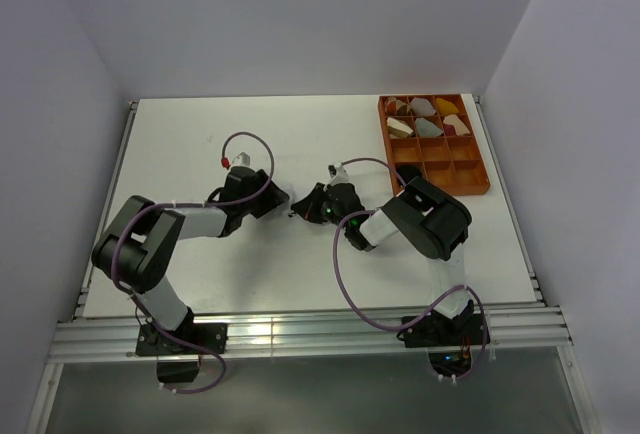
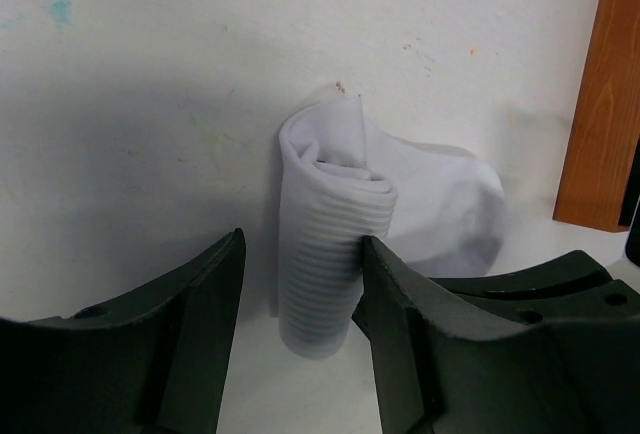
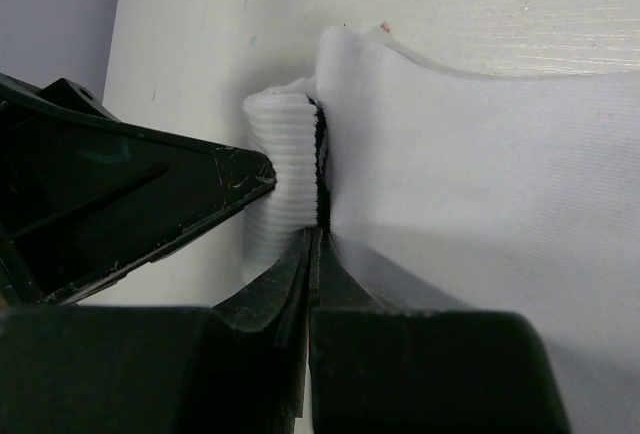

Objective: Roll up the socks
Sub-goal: Roll the sock at the center of the board.

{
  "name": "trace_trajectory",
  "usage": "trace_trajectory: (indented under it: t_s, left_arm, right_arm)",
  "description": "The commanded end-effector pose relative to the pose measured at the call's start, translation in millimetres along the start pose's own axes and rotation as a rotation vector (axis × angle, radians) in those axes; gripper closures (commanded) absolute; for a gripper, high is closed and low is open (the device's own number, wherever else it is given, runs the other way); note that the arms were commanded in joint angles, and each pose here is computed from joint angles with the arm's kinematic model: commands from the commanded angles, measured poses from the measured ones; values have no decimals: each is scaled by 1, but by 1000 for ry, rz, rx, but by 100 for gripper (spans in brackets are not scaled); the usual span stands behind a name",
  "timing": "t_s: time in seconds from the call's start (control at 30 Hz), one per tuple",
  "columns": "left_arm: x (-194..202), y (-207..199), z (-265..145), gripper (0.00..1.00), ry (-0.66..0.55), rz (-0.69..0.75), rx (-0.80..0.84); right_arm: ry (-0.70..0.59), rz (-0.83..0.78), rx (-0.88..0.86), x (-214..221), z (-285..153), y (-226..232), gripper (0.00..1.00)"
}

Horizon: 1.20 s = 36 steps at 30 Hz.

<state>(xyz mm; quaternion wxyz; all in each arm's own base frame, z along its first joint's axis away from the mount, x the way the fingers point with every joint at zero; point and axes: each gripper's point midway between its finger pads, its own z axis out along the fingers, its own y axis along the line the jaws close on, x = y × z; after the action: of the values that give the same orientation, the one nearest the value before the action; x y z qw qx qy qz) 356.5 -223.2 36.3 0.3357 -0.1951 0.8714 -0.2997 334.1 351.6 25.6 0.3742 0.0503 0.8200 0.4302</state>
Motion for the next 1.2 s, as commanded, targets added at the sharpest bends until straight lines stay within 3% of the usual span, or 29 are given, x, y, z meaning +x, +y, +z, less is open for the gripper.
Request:
trace_trajectory:
  t_s: [0.0,0.33,0.6,0.77,0.97,1.07,1.1,1.17]
  left_arm:
    - [10,-4,1,45,30,12,51]
    - [21,2,0,49,56,14,65]
    - [20,0,-14,42,39,44,102]
    - [17,1,-11,44,36,49,97]
    - [17,7,-5,55,37,41,74]
    - [16,9,-3,70,35,29,58]
    - [16,11,-2,81,30,19,47]
    - [15,13,-1,92,30,12,30]
  right_arm:
    - [63,-23,78,16,2,-24,100]
    - [80,-22,66,17,4,-20,100]
    - [89,-17,63,17,4,-18,100]
    - [95,-20,59,19,5,-18,100]
    - [106,-23,56,21,5,-18,100]
    - [108,-25,44,21,6,-16,100]
    - [111,-31,41,22,4,-16,100]
    - [108,-40,32,19,-1,-12,100]
